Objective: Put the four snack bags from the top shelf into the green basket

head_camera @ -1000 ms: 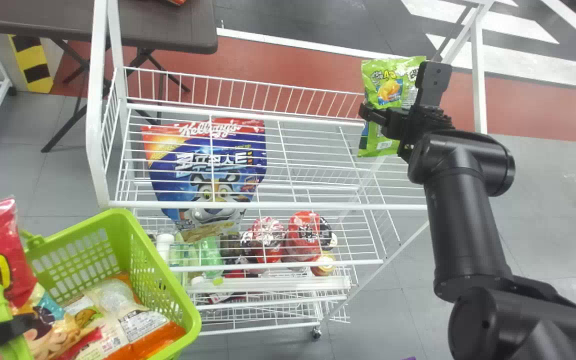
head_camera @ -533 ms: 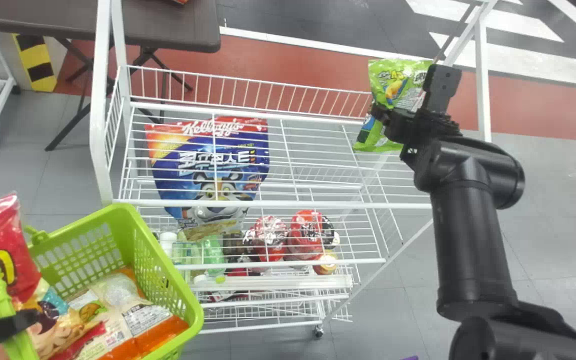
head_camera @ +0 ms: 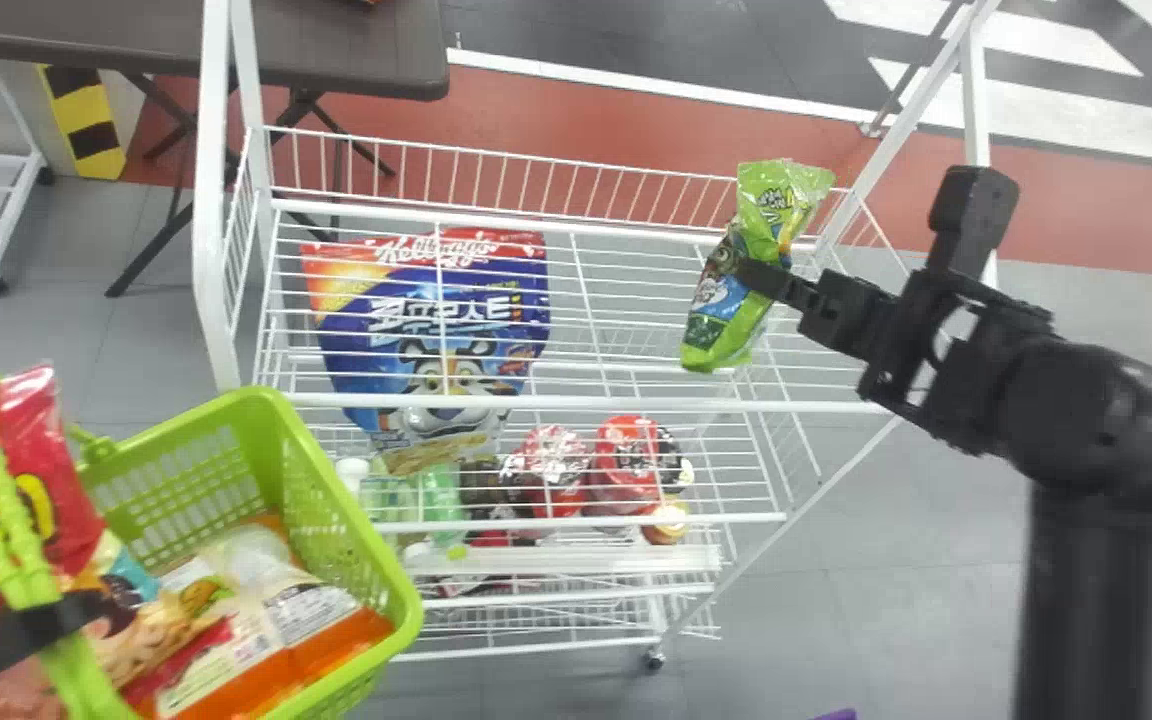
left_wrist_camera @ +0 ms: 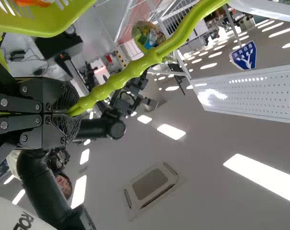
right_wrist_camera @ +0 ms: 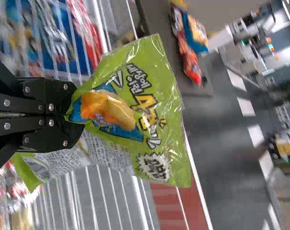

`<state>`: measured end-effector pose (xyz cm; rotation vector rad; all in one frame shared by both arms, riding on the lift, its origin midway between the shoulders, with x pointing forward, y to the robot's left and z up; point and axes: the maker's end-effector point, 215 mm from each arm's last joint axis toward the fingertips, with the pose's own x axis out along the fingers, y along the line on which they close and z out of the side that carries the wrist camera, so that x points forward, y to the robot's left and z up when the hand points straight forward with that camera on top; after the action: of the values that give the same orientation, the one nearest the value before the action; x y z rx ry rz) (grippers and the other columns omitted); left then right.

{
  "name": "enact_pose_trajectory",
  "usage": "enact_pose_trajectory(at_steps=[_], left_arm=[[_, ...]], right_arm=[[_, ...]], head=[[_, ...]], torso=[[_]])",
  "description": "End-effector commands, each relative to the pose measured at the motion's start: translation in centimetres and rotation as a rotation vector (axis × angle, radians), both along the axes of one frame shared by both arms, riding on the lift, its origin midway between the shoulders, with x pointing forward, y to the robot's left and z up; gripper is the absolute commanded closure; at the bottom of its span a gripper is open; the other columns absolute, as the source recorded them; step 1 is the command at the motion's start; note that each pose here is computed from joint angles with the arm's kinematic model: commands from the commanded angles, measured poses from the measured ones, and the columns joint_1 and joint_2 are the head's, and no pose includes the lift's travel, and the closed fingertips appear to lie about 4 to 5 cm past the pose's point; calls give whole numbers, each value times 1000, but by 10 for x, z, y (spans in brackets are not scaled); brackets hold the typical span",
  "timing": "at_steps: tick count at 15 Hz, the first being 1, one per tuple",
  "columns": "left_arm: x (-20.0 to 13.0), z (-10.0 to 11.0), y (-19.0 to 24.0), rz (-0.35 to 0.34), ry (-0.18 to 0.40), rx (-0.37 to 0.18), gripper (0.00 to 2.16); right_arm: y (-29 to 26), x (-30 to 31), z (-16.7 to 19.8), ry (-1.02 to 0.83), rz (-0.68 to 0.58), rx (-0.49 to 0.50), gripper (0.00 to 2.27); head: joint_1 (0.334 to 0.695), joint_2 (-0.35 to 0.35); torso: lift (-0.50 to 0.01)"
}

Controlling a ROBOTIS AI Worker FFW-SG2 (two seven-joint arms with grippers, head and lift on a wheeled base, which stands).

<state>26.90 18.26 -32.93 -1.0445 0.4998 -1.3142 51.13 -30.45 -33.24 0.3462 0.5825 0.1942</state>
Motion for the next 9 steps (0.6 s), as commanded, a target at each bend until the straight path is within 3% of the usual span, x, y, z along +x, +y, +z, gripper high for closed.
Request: enact_pose_trajectory(at_steps=[1,5,9], left_arm=[[-1,2,-1,-6,-4,-11,2148],[-2,3,-5,-11,-6,-15,2148],[-5,2,-13,-29,-4,-20,2148]], right_arm=[[74,-50,11,48,191,78,2246],[200,-112,10,119,499,141,2246],[279,-142,35,90,678,220,2246]], head=[[695,-202],[695,-24],[695,180]], torso=[[-4],[-4],[-4]])
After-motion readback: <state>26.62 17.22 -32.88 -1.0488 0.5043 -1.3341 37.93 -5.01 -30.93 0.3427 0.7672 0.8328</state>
